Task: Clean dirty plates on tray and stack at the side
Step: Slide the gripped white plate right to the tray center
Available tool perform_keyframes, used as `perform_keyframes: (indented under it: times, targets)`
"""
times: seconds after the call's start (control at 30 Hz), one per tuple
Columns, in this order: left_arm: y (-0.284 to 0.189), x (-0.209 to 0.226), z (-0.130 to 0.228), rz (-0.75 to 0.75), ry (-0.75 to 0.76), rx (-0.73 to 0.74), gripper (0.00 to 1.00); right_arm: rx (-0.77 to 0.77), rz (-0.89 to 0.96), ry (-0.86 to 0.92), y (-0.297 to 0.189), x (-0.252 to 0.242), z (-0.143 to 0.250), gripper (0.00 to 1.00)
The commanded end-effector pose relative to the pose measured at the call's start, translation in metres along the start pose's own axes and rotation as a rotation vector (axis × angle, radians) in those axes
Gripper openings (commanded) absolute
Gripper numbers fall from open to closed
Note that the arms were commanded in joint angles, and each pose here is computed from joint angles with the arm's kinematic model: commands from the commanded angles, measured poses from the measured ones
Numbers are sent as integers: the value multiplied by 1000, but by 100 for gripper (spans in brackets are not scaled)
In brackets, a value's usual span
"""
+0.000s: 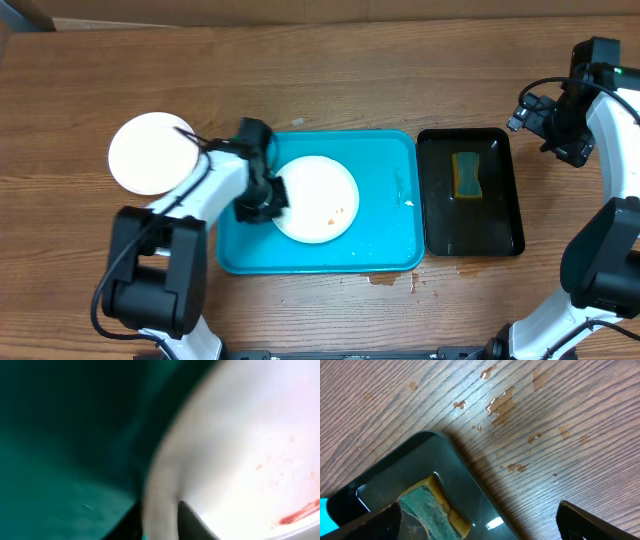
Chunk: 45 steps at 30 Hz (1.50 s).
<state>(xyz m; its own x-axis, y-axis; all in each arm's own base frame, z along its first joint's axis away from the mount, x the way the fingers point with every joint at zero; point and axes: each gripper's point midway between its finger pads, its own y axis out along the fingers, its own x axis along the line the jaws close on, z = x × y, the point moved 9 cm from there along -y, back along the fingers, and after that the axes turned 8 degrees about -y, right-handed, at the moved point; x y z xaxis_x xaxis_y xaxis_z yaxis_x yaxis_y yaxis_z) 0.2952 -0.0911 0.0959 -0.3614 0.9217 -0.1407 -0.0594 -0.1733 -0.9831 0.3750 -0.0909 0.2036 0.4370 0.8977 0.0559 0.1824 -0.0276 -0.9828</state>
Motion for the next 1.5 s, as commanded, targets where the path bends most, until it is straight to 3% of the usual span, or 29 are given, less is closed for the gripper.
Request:
perform_keyframes:
  times: [0.0,0.07,0.37,0.5,0.83,0.97,1.27,1.47]
  targets:
    - [5,-11,13,-1,61,29,55,-36,-12,3,-12,1,-2,100]
    - [4,-15,14,3,81,22,63,-36,-12,3,-12,1,-2,100]
    - [-17,-25,-8,40,199,-60,62,-36,-12,3,-12,1,-2,100]
    - [-19,-17,-22,-95,212,-188,64,-36,-12,3,-12,1,-2,100]
    - [9,-12,-29,-97,222,-310,63,-36,-12,3,-12,1,-2,100]
    - [12,-11,-29,-96,233,-315,51,-36,-12,3,-12,1,-2,100]
    - [13,-9,-27,-108,238,-297,6,-36,-12,3,-12,1,-2,100]
    - [13,-7,-20,-98,196,-237,4,-36,-12,3,-12,1,-2,100]
